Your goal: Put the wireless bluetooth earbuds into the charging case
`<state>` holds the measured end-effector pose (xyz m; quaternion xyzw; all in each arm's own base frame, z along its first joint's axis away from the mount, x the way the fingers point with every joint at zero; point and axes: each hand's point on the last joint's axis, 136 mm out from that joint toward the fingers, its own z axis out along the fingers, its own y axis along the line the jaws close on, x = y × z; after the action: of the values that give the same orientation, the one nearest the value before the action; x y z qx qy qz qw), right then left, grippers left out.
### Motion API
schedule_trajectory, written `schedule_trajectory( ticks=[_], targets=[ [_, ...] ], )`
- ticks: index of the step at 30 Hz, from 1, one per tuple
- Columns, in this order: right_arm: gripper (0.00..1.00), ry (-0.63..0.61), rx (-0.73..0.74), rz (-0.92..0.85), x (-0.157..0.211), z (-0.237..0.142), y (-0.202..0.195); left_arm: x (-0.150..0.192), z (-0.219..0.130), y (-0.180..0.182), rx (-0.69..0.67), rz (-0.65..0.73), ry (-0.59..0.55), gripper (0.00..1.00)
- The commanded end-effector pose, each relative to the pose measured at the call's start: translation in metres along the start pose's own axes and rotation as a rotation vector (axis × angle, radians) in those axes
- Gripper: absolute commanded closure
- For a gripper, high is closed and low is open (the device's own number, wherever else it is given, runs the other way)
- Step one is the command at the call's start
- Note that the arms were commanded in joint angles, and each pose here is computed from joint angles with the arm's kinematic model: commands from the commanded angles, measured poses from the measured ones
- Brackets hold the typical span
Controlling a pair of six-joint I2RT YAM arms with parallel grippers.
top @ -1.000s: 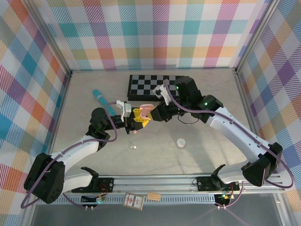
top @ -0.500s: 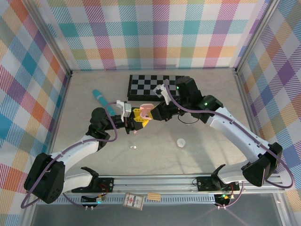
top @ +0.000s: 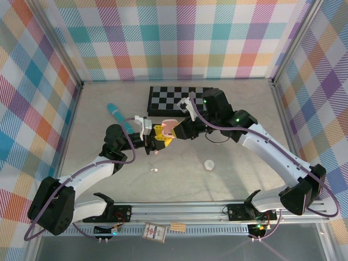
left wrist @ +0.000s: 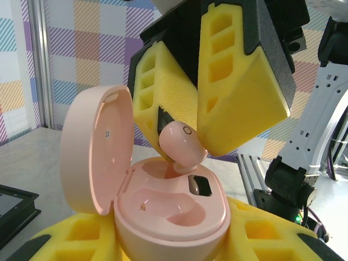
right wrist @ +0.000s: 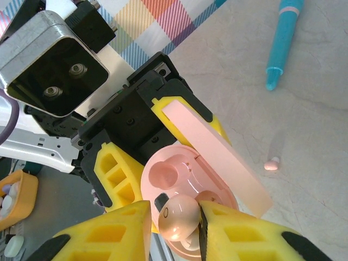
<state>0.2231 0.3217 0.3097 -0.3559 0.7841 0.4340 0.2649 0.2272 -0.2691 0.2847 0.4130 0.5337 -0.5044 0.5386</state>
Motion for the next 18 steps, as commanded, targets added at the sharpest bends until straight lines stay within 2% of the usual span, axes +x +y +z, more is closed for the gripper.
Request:
schedule_trajectory(
  ticks=[1, 18],
  targets=[
    [0.69, -0.006, 0.057, 0.018, -0.0015, 0.0022, -0.0164, -0.0278, 0.0002, -0.0204, 0.074, 0.088, -0.053, 0.68],
    [0.60, -0.038, 0.097, 0.023, -0.0103, -0.0074, -0.0160, -0.0277, 0.0007, -0.0208, 0.081, 0.082, -0.053, 0.68]
  ],
)
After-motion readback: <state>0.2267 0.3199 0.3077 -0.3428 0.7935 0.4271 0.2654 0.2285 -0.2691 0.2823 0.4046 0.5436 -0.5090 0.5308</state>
